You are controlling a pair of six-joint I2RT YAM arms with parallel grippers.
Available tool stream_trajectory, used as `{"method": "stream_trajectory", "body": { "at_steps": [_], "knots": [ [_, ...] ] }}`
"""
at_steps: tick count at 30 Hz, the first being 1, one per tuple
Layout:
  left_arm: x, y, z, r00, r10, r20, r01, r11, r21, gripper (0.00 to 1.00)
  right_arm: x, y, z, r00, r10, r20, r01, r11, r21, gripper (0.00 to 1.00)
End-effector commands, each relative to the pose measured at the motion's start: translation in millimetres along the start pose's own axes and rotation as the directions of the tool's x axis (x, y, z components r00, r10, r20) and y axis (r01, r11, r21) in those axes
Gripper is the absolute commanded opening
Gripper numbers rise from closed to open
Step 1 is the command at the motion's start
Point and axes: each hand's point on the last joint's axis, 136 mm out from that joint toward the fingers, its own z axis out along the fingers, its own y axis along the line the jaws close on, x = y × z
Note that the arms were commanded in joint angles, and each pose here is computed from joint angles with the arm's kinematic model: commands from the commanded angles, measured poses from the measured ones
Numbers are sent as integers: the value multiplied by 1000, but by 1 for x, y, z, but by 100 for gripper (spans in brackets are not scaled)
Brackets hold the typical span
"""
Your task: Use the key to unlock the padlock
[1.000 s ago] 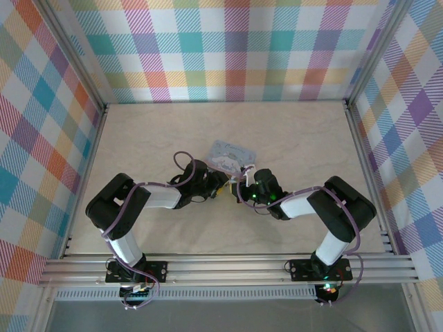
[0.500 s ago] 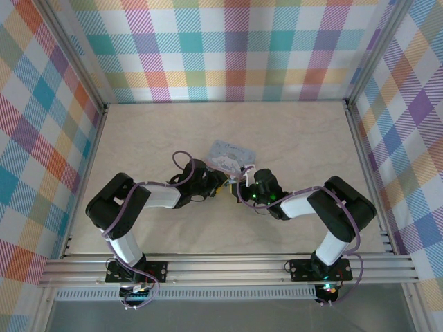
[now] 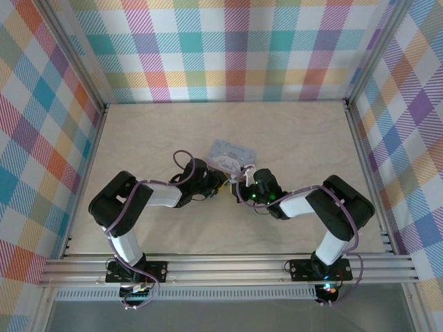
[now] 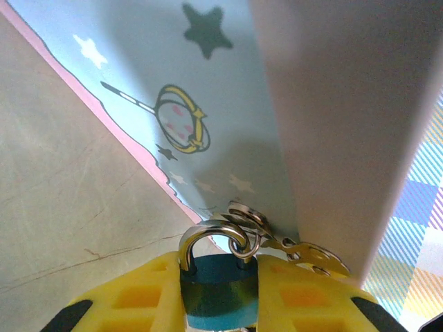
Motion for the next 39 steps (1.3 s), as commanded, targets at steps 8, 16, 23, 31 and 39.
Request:
{"method": "stream_trajectory", "body": {
  "at_steps": [8,16,23,31,39],
  "knots": [
    [7,1,8,1000,-1,-17,1,1000,-11,15,-26,24,3,996,71,62,-66,995,-76,0],
    [19,-8,10,999,-4,-36,4,1000,2,14,-39,39,0,995,44,89,-31,991,-134,0],
    [31,-16,9,999,-3,-54,4,1000,3,13,-51,36,-5,992,-30,120,39,996,-76,0],
    [44,-35,4,997,20,-70,-19,1000,24,13,-65,40,-14,990,-33,137,41,997,-58,0],
    [52,-36,8,996,11,-94,-8,999,33,13,-70,41,-12,993,-12,117,17,999,-45,0]
  ]
}}
